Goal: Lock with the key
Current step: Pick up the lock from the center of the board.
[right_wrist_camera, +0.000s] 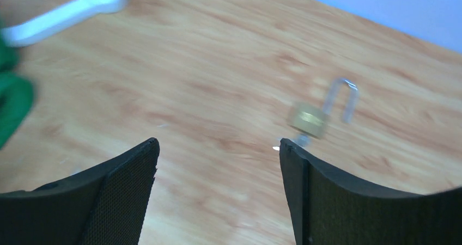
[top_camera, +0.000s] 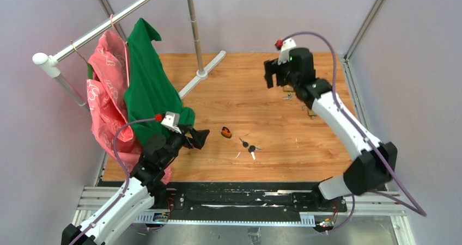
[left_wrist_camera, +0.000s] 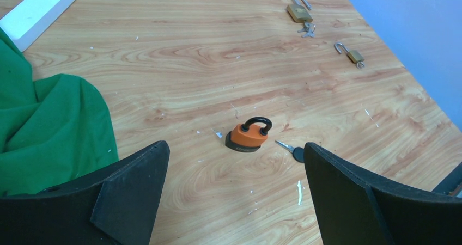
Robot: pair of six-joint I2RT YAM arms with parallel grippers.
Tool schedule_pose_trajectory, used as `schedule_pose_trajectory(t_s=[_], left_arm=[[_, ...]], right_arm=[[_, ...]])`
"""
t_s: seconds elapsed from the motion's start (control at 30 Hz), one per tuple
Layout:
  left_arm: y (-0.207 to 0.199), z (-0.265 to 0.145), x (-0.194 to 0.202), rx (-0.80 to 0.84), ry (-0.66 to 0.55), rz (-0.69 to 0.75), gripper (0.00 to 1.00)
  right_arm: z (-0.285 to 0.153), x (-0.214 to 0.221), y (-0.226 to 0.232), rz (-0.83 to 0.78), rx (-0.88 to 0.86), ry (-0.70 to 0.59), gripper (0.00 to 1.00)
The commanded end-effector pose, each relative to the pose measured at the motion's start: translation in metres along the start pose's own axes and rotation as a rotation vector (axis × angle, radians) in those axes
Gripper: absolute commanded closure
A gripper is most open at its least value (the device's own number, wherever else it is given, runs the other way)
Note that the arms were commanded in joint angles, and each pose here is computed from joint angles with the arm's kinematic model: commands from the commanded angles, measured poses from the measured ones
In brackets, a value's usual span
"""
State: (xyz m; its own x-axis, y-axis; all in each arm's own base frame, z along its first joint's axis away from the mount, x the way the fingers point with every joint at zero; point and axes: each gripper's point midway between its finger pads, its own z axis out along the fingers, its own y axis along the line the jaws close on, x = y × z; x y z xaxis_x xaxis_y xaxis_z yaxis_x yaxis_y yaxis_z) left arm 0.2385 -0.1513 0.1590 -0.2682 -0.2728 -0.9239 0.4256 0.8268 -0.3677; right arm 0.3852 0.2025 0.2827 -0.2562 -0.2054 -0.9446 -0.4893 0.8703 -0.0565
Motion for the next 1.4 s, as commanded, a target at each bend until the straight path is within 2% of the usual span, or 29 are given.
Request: schedule_pose_trajectory(t_s=[0.0,0.23,0.33,0.4,0.53,0.8,0.97,1.07,1.13,1.3,1.37], left_arm=[[0.003,0.0,-0.003,-0.012,-0.028,-0.02,0.0],[0.004,0.0,-0.004,-0.014,-0.032,-0.003,0.0],[0.005,0.001,-0.002,-0.019,-0.025,-0.005,0.0],[0.006,0.001,0.0,-0.021,-0.019,-0.009,0.0],[0.007,0.003,0.003,-0.026,-0.006,-0.011,0.0],[0.01,0.005,0.01,-0.035,0.016,-0.018,0.0],[0.01,0.005,0.01,-0.036,0.016,-0.018,0.0],[0.01,0.005,0.01,-0.035,0.016,-0.022,0.0],[0.01,0.005,0.01,-0.035,0.015,-0.022,0.0],[0.009,0.005,0.009,-0.033,0.011,-0.023,0.0],[0.009,0.005,0.008,-0.031,0.007,-0.029,0.0]], right_arm=[[-0.008,0.088,-0.096,0.146,0.324,0.488,0.17],[0.037,0.142,-0.17,0.176,0.452,0.742,0.13],[0.058,0.163,-0.184,0.22,0.415,0.805,0.13],[0.074,0.17,-0.185,0.263,0.362,0.812,0.13],[0.099,0.186,-0.185,0.241,0.289,0.826,0.12],[0.129,0.225,-0.191,0.253,0.292,0.874,0.12],[0.129,0.251,-0.193,0.27,0.32,0.938,0.15],[0.134,0.259,-0.182,0.308,0.254,0.943,0.26],[0.134,0.26,-0.177,0.324,0.227,0.945,0.44],[0.127,0.251,-0.155,0.382,0.121,0.929,0.59],[0.122,0.246,-0.145,0.408,0.073,0.924,0.71]])
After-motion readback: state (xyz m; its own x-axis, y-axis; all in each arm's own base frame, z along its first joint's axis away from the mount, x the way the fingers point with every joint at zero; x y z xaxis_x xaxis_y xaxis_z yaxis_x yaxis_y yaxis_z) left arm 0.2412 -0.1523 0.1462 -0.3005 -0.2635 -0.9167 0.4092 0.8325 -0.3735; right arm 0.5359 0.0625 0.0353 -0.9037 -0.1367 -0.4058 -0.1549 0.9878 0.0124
